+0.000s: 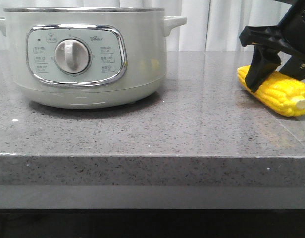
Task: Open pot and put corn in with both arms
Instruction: 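Lift the corn cob with the right gripper and carry it over the pot, then lower the corn into the pot and open the right gripper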
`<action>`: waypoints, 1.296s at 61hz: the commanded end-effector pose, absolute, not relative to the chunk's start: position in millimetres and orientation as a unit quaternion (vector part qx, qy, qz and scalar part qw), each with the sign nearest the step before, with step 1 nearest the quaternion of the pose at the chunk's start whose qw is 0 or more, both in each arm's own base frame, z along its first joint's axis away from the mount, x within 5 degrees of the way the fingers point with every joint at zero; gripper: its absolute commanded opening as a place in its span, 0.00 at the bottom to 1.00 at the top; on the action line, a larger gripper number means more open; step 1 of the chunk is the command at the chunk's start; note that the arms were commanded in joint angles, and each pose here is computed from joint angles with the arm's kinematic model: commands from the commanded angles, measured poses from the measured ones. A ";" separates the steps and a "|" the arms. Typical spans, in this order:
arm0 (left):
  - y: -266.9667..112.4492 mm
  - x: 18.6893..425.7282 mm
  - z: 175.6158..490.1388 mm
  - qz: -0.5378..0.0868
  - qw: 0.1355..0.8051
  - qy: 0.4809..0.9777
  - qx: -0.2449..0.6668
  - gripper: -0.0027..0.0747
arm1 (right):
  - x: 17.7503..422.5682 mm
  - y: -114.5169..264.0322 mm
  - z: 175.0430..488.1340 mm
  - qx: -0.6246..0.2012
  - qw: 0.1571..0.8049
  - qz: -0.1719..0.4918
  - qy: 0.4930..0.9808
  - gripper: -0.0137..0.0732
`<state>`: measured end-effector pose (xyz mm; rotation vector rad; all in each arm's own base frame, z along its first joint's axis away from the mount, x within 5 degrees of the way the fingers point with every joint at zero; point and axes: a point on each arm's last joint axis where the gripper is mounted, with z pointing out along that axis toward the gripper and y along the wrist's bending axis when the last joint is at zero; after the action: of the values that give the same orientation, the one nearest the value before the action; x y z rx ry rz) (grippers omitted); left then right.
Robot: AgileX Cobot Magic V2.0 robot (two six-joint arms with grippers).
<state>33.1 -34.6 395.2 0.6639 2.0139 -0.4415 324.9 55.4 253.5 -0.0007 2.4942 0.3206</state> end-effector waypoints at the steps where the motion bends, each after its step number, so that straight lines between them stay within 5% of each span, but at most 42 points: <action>1: -36.9 34.3 415.0 -0.210 0.529 0.782 0.254 0.37 | 327.6 55.6 285.6 0.002 0.367 0.130 0.921 0.45; 21: -36.9 34.3 415.0 -0.210 0.529 0.782 0.254 0.37 | 333.9 72.5 381.9 -0.055 0.494 0.145 0.856 0.43; 38: -36.9 34.3 415.0 -0.210 0.529 0.782 0.254 0.37 | 346.1 167.5 440.3 -0.176 0.551 0.208 0.788 0.43; 54: -36.9 34.3 415.0 -0.210 0.529 0.782 0.254 0.37 | 366.1 251.9 415.0 -0.246 0.522 0.245 0.779 0.45; 79: -36.9 34.3 415.0 -0.210 0.529 0.782 0.254 0.37 | 369.5 265.4 389.1 -0.268 0.471 0.241 0.805 0.75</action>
<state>33.1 -34.6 395.2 0.6639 2.0139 -0.4415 379.0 274.0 341.3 -0.7047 2.1309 0.5660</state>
